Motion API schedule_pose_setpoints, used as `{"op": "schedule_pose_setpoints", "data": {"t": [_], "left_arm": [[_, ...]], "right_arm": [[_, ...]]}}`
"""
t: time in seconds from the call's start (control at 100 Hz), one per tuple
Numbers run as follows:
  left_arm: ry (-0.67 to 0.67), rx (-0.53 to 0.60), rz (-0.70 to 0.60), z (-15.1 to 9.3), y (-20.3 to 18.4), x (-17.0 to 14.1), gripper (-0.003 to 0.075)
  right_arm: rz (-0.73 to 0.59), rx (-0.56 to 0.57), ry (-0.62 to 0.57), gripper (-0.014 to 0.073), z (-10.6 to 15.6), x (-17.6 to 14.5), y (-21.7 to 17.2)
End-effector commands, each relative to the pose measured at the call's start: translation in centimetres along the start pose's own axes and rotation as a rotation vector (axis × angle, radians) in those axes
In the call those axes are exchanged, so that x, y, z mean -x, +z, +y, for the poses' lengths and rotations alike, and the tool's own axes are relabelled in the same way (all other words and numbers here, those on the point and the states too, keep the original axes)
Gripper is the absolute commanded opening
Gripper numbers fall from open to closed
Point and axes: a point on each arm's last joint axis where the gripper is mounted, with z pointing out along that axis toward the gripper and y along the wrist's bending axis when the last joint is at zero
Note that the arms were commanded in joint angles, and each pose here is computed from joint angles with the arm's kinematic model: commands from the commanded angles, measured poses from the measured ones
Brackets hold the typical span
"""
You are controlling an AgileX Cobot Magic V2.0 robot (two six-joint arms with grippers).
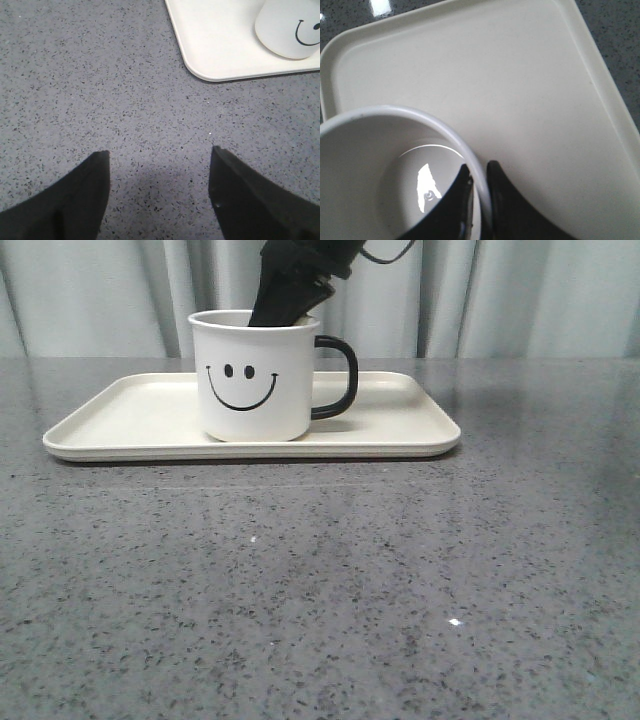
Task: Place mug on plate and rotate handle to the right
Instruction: 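Open the right gripper and lift it out of the mug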
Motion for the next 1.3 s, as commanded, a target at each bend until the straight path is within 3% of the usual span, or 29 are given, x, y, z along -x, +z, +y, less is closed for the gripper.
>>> {"op": "schedule_pose_setpoints", "data": {"t": [0.0, 0.17, 0.27, 0.57, 0.83, 1.07, 1.29], "left_arm": [[-0.013, -0.011, -0.087, -0.2, -0.5, 1.2, 0.0428], [-0.013, -0.011, -0.087, -0.2, -0.5, 1.2, 0.0428], [-0.013, -0.011, -0.087, -0.2, -0.5, 1.2, 0.0428], [-0.013, -0.011, -0.087, -0.2, -0.5, 1.2, 0.0428], [-0.013, -0.011, -0.087, -0.2, -0.5, 1.2, 0.0428], [-0.013, -0.011, -0.087, -0.2, -0.5, 1.2, 0.0428], [-0.013, -0.011, -0.087, -0.2, -0.5, 1.2, 0.0428]], "right_arm": [[-0.077, -0.006, -0.028, 0.0121, 1.6, 2.0, -3.9], [-0.090, -0.018, -0.021, 0.0384, 1.6, 2.2, -4.2], [-0.115, -0.043, -0.015, 0.0448, 1.7, 2.6, -4.7], [-0.189, -0.114, -0.010, 0.0448, 2.8, 3.8, -8.8], [-0.242, -0.246, 0.038, 0.0448, 4.7, 4.6, -14.4], [-0.206, -0.369, 0.048, 0.0448, 7.1, 2.5, -17.9], [-0.275, -0.493, 0.043, 0.0448, 11.4, 0.1, -21.8]]}}
